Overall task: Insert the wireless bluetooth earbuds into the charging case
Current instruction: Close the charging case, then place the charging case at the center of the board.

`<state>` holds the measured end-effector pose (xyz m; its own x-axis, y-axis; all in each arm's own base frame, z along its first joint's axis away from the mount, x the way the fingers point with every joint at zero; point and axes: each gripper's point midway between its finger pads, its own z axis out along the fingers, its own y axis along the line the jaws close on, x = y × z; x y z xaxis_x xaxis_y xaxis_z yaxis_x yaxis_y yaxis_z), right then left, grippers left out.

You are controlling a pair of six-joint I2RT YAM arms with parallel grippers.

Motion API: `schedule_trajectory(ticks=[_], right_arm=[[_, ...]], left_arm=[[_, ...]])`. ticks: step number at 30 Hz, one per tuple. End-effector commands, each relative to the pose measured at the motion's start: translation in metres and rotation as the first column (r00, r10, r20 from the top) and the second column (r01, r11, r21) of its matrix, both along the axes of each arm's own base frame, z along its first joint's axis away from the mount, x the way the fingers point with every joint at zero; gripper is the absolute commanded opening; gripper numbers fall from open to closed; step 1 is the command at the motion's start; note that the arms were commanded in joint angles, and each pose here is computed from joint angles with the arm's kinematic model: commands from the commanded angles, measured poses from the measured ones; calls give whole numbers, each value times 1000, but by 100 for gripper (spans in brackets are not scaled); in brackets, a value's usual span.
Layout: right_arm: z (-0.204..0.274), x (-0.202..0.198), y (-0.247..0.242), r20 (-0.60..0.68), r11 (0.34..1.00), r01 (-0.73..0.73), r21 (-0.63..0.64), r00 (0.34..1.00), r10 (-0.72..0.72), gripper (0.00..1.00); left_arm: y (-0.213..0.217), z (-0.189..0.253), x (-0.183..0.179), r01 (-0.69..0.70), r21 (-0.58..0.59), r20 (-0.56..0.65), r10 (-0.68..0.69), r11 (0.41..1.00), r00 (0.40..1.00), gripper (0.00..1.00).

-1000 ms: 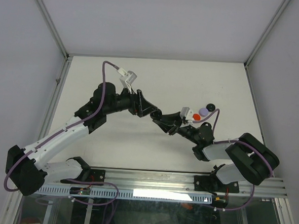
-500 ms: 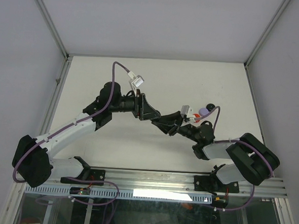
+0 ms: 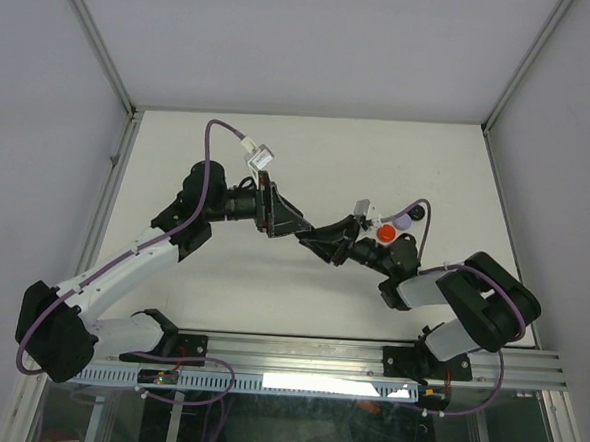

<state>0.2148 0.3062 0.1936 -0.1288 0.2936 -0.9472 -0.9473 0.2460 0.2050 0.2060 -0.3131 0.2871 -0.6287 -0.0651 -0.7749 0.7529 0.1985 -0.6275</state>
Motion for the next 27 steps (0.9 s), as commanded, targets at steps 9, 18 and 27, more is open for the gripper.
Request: schedule_trajectory(ticks=[9, 18, 27], right_arm=[[-11, 39, -29, -286, 981, 176, -84, 939, -193, 0], [-54, 49, -91, -498, 877, 345, -333, 725, -475, 0], [-106, 42, -161, -630, 744, 441, -502, 403, -664, 0]], left_arm=[[117, -24, 71, -647, 294, 216, 611, 703, 762, 83], [186, -26, 78, -832, 336, 397, 734, 442, 551, 99], [213, -29, 75, -876, 322, 424, 773, 358, 471, 99]])
